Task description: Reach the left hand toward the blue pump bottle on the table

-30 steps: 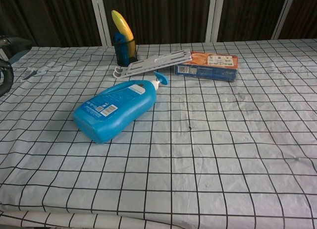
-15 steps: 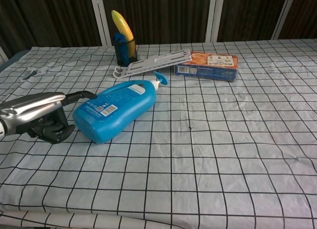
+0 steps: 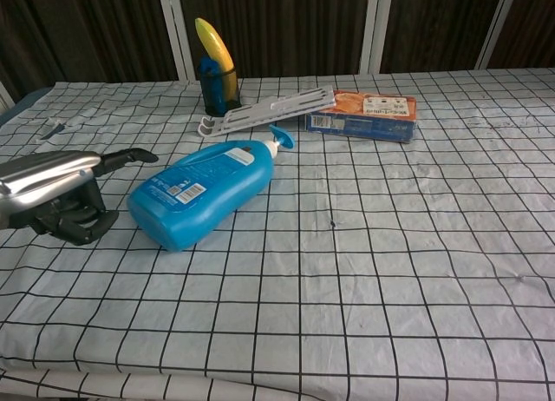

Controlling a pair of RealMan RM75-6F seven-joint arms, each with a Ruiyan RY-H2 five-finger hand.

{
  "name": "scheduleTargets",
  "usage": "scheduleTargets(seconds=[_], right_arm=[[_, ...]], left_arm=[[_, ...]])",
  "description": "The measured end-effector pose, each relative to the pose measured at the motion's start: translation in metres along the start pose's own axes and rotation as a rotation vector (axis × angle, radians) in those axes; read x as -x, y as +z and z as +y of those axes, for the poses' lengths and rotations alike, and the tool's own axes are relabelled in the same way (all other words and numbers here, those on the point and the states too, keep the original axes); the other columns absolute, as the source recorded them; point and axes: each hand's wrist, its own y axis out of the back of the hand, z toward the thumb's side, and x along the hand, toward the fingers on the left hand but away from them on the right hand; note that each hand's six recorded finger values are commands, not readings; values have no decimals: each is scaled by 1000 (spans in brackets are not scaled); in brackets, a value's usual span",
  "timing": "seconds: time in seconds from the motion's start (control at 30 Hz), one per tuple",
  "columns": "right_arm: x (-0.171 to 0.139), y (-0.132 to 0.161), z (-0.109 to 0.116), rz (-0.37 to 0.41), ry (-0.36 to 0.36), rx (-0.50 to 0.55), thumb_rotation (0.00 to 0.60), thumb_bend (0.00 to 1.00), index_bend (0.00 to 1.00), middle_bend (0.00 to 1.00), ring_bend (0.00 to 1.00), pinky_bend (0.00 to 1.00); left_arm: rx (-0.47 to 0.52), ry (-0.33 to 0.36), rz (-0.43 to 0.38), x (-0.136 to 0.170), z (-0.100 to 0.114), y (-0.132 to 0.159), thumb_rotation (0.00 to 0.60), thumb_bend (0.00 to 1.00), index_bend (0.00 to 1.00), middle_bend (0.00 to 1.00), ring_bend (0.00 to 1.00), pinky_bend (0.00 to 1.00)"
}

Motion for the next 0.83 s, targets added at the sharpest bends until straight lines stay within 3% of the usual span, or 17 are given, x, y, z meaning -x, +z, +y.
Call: scheduleTargets(seconds=[0.07,0.1,0.13,0.17,0.23,0.3,0.47,0.57,0.63,0.83], right_arm=[[-3,2,3,7,-16,-4,600,306,0,0,0,0],[-4,3,5,9,-22,-7,600,306,0,0,0,0],[-7,3,6,11,-32,-9,600,307,0,0,0,0],[-10,3,7,12,-40,-10,600,307,0,0,0,0],[-20,1,9,7,-57,-8,600,307,0,0,0,0],[-31,-3,9,-6,-69,-3,600,306,0,0,0,0],[-68,-22,2,-69,-95,19,600,307,0,0,0,0],[-82,-30,-5,-91,-114,48,600,307,0,0,0,0],[-86,-31,-11,-82,-122,52,600,306,0,0,0,0],[-83,-23,-22,-60,-108,34,600,307,0,0,0,0]], left_arm=[[-12,35,9,10,11,-6,600,522,0,617,656,823],[-20,55,13,15,17,-9,600,506,0,321,389,627],[-34,89,22,23,25,-15,600,490,0,99,168,425],[-48,119,34,29,32,-21,600,476,0,12,61,294],[-80,203,83,48,50,-37,600,459,0,0,1,127],[-101,279,138,70,64,-52,600,450,0,0,0,50],[-84,435,305,153,79,-97,600,446,0,0,0,31],[-46,449,348,184,66,-117,600,446,0,0,0,13],[-41,424,344,195,55,-128,600,446,0,0,0,0],[-14,378,299,203,41,-133,600,445,0,0,0,0]])
